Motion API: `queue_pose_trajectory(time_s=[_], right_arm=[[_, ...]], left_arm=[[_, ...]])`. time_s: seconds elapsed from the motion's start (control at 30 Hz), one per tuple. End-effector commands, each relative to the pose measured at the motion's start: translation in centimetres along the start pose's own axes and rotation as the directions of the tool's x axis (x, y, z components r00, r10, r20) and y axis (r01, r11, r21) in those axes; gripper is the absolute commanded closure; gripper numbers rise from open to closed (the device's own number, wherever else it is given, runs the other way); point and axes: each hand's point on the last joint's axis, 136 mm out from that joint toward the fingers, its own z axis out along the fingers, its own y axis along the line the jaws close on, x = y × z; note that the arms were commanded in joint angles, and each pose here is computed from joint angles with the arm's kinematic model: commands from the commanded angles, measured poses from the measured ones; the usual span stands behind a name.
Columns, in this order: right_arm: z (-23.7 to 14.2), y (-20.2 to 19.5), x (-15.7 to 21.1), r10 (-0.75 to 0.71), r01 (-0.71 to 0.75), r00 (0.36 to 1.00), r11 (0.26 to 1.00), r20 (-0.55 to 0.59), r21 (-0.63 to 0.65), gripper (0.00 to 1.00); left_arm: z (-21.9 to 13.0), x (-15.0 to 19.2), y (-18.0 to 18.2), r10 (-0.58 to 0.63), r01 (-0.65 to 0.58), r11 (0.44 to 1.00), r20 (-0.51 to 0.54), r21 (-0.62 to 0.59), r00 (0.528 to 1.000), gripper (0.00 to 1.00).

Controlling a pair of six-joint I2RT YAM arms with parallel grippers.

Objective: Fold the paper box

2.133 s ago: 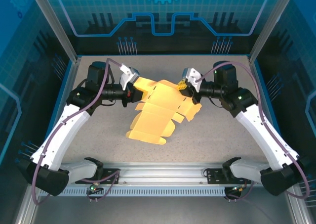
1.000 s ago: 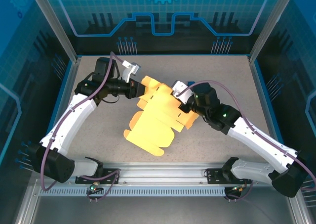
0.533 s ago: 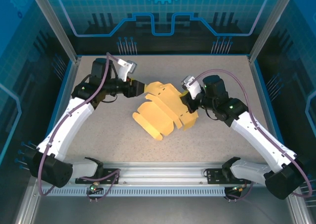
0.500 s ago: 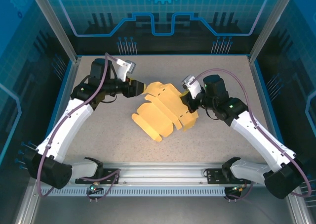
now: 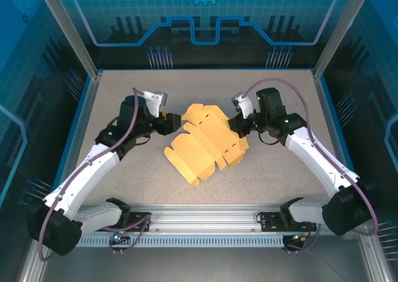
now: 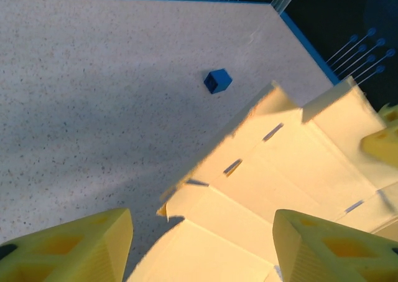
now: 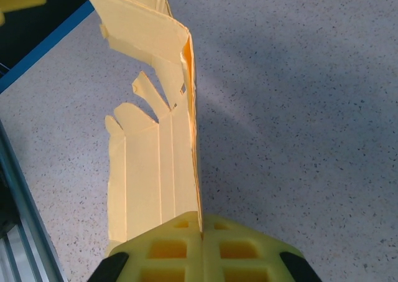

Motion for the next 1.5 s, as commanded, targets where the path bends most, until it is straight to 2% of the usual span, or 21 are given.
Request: queue_pose_trajectory(time_s=[0.0,0.13,0.27,0.4,0.63,0.87,1.07,1.23,1.47], right_arm=[[-0.3,-0.9,-0.4,0.031,-0.030,0.999,0.999,-0.022,0.014,1.00],[0.3,-2.7,0.1,0.084,-0.079,0.995,0.993,-0.055,0.087,1.00],[1.8,-4.3,1.4,0.141,-0.128,0.985,0.982,-0.095,0.136,1.00],[3.3,-6.0,2.6,0.180,-0.154,0.975,0.970,-0.129,0.185,1.00],[4.8,-7.4,3.5,0.192,-0.153,0.967,0.964,-0.168,0.217,1.00],[5.5,-8.0,4.0,0.197,-0.151,0.962,0.960,-0.187,0.234,1.00],[5.5,-8.1,3.9,0.202,-0.157,0.963,0.959,-0.179,0.237,1.00],[5.9,-7.5,3.7,0.212,-0.171,0.963,0.957,-0.167,0.233,1.00],[6.3,-6.2,4.0,0.218,-0.166,0.964,0.941,-0.154,0.294,1.00]], left_arm=[[1.3,0.4,1.6,-0.011,0.015,0.997,0.050,-0.077,0.999,0.36],[2.5,2.4,2.3,-0.062,0.065,0.993,0.029,-0.102,0.998,0.38],[4.4,5.1,-0.3,-0.039,0.039,0.999,0.004,0.000,0.999,0.41],[7.4,7.9,-2.9,-0.035,0.039,0.995,-0.041,0.095,0.999,0.44],[13.4,11.7,-5.4,0.017,-0.001,0.986,-0.094,0.164,0.995,0.47],[18.3,15.0,-6.0,0.029,0.001,0.986,-0.181,0.165,0.983,0.57],[19.5,16.9,-5.0,-0.013,0.040,0.992,-0.219,0.120,0.976,0.70],[20.0,18.1,-4.3,-0.085,0.109,0.989,-0.228,0.096,0.970,0.73],[21.0,19.2,-3.9,-0.174,0.197,0.977,-0.225,0.085,0.959,0.77]])
